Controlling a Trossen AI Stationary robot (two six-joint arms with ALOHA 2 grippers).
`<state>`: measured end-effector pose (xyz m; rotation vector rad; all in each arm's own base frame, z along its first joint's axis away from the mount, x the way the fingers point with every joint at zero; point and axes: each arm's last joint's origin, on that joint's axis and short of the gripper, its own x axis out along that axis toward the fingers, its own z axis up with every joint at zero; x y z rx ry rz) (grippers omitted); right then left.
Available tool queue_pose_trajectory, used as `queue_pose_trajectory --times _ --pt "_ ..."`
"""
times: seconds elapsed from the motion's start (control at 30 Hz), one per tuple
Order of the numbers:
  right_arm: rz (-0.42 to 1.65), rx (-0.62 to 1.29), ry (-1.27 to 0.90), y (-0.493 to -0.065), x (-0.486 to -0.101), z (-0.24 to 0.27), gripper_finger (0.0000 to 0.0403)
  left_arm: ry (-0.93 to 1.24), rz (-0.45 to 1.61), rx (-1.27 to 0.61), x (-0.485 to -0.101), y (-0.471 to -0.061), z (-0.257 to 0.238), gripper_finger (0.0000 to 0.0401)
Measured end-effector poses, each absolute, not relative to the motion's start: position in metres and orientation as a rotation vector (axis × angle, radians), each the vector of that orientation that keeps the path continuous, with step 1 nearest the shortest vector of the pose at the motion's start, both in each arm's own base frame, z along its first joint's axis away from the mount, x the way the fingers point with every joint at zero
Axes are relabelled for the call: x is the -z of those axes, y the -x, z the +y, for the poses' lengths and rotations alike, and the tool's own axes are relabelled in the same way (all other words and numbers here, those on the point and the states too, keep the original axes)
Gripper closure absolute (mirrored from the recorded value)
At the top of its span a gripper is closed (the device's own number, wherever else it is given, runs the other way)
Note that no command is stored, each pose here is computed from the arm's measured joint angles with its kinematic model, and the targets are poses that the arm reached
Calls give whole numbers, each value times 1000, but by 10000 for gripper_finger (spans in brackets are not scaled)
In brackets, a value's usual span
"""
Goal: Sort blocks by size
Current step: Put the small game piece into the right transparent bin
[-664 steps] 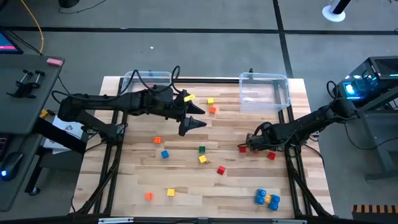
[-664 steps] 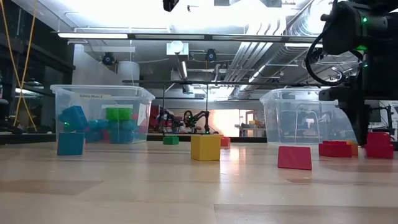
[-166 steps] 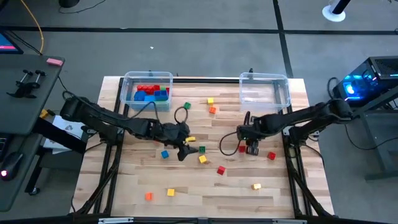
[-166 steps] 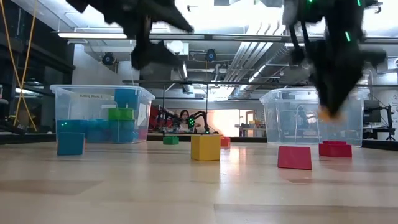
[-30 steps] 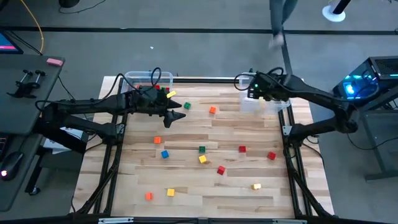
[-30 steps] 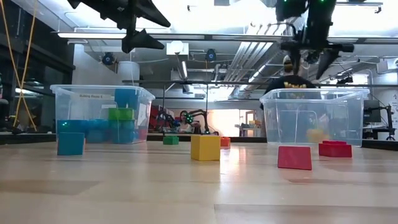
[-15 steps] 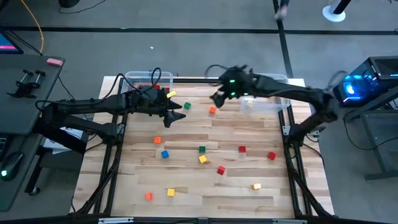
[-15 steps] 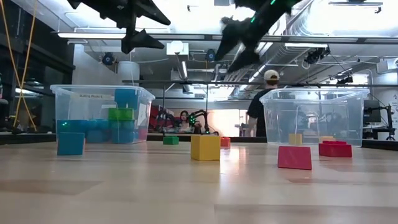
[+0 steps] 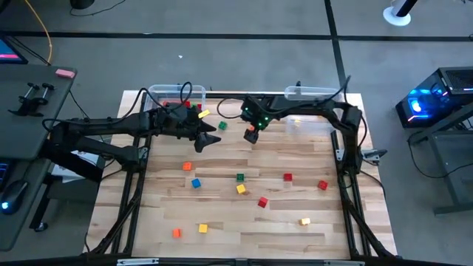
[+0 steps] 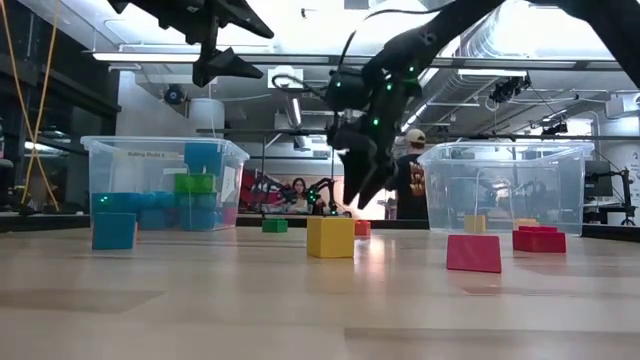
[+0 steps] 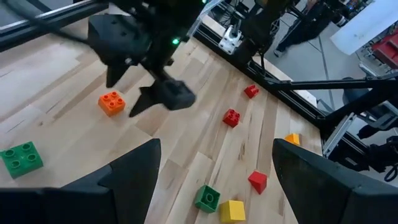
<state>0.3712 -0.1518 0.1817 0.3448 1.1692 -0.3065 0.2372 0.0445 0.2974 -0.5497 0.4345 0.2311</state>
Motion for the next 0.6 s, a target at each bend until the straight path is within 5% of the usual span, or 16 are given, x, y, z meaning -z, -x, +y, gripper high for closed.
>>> queue_pose_trajectory --times 0.6 --pt "1269 429 -333 -375 -136 -167 110 564 430 -253 -297 -237 45 105"
